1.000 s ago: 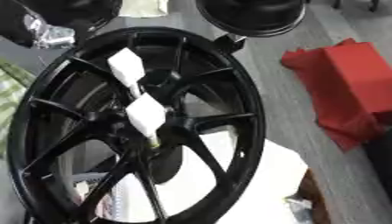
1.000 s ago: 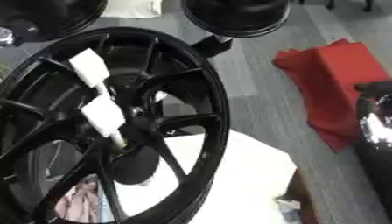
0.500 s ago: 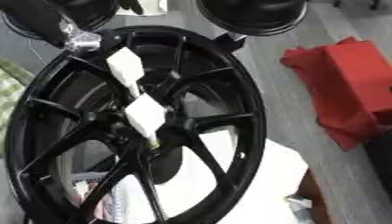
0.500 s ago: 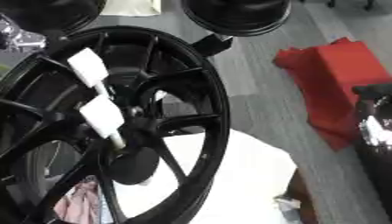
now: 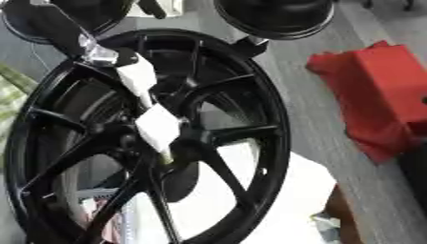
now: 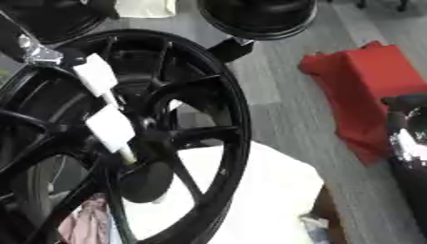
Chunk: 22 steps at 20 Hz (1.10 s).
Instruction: Pull the pin out of the wheel hub.
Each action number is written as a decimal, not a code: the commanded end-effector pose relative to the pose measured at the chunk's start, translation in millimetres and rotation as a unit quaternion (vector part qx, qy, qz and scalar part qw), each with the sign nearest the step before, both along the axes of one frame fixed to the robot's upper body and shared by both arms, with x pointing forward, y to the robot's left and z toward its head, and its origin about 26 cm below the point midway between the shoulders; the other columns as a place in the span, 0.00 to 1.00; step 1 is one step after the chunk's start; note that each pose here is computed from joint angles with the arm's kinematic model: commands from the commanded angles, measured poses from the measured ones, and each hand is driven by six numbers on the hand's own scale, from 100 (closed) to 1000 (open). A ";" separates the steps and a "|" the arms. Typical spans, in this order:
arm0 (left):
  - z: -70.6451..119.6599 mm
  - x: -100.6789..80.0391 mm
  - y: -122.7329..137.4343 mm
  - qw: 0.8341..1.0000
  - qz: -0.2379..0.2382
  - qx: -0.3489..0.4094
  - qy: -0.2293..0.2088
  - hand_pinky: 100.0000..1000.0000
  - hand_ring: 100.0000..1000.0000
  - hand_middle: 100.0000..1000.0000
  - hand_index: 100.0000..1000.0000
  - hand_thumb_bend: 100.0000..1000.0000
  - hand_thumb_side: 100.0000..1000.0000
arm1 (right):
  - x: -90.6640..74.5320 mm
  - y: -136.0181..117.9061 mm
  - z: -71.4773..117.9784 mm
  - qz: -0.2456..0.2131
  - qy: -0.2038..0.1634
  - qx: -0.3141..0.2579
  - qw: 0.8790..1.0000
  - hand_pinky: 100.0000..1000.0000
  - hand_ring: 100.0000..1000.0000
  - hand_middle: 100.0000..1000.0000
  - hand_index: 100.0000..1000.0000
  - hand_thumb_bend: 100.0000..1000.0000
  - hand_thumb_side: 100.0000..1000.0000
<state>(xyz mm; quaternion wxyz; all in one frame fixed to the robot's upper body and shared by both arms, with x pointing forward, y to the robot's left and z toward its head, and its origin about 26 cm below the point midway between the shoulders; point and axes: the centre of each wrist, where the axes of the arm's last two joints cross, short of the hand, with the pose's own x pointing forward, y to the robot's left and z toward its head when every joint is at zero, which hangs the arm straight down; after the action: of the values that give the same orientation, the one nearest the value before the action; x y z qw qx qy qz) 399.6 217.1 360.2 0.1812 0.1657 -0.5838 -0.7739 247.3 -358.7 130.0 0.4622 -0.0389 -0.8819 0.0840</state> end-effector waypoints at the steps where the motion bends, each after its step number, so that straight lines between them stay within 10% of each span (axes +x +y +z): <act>1: 4.2 0.3 2.5 0.996 -0.040 0.079 -0.019 1.00 0.93 0.87 0.94 0.18 0.36 | -0.9 0.8 9.0 0.002 -0.013 -0.012 1.000 0.96 0.73 0.48 0.62 0.14 0.05; 11: -9.8 4.3 5.6 0.993 -0.055 0.100 -0.012 1.00 0.92 0.86 0.97 0.29 0.68 | -0.3 2.1 8.7 0.004 -0.010 -0.011 1.000 0.96 0.73 0.48 0.61 0.13 0.05; 22: -13.0 2.5 7.5 0.993 -0.060 0.105 -0.009 1.00 0.92 0.86 0.97 0.29 0.79 | 0.0 2.9 8.3 0.005 -0.009 -0.010 1.000 0.96 0.72 0.47 0.61 0.12 0.06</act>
<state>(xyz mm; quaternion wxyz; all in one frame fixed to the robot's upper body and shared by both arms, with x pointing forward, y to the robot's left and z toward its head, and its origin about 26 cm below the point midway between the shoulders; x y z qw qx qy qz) 406.9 219.2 335.9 0.1795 0.1626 -0.5722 -0.7836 248.8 -356.5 130.2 0.4641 -0.0330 -0.8812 0.0833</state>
